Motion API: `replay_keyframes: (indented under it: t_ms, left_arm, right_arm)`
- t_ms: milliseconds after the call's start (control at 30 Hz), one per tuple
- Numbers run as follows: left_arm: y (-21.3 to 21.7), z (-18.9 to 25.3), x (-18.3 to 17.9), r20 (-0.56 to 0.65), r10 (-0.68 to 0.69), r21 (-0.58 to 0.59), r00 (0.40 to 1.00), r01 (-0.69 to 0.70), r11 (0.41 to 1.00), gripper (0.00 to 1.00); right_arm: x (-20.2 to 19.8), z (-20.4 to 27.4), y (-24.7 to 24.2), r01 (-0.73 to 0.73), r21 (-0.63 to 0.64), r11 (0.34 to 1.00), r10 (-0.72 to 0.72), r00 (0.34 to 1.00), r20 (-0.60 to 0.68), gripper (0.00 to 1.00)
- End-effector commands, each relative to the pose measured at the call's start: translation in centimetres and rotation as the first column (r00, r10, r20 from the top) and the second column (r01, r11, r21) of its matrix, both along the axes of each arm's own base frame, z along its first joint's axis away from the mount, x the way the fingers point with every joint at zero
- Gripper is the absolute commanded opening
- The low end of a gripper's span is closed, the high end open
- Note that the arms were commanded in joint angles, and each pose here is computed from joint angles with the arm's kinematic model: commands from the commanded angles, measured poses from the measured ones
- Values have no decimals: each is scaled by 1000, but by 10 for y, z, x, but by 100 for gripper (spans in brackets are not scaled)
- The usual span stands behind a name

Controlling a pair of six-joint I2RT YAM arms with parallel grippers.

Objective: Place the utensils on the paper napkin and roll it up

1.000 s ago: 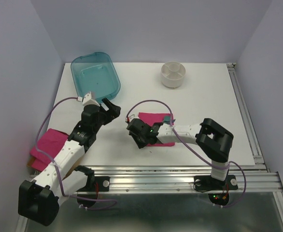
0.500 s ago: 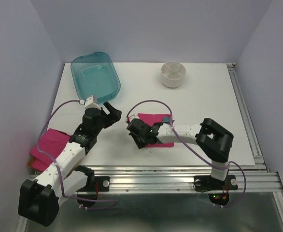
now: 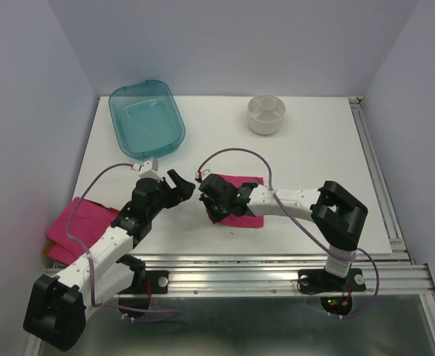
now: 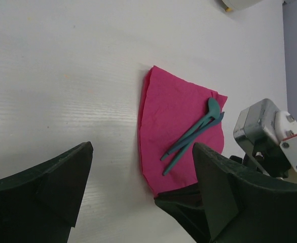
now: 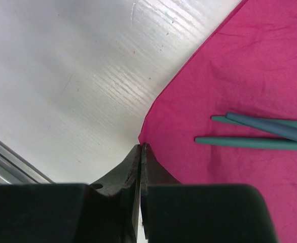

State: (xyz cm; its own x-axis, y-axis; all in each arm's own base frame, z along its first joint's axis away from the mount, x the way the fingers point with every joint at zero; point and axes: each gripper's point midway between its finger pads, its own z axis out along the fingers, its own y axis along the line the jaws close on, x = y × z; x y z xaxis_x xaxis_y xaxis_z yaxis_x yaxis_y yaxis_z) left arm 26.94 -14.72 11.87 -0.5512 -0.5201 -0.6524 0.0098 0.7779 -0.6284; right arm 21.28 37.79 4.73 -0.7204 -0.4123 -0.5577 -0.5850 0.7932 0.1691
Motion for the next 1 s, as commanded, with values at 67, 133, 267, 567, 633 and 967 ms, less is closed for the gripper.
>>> replay_keyframes:
  t_ms: [67, 133, 267, 567, 633, 967]
  left_arm:
    - [-26, 17, -2, 92, -73, -42, 993, 77, 996, 90]
    - [-34, 13, -5, 85, -102, -31, 991, 105, 994, 88]
    - [-40, 7, -5, 78, -113, -17, 991, 115, 993, 85]
    - [-46, 5, -7, 85, -137, -14, 987, 139, 990, 78]
    - [-47, 3, -8, 80, -146, -10, 986, 147, 989, 77]
    - [-59, -9, -13, 74, -206, -4, 976, 207, 978, 68]
  right_arm:
    - [17, 34, 8, 13, 119, 993, -16, 1000, 23, 4]
    - [18, 34, 5, 17, 120, 993, -19, 1000, 17, 4]
    - [25, 34, -2, 37, 136, 990, -38, 999, 9, 4]
    - [39, 34, -18, 74, 154, 985, -75, 997, 0, 4]
    - [38, 35, -18, 67, 170, 983, -65, 998, -16, 4]
    - [52, 28, -36, 99, 184, 978, -91, 994, -54, 4]
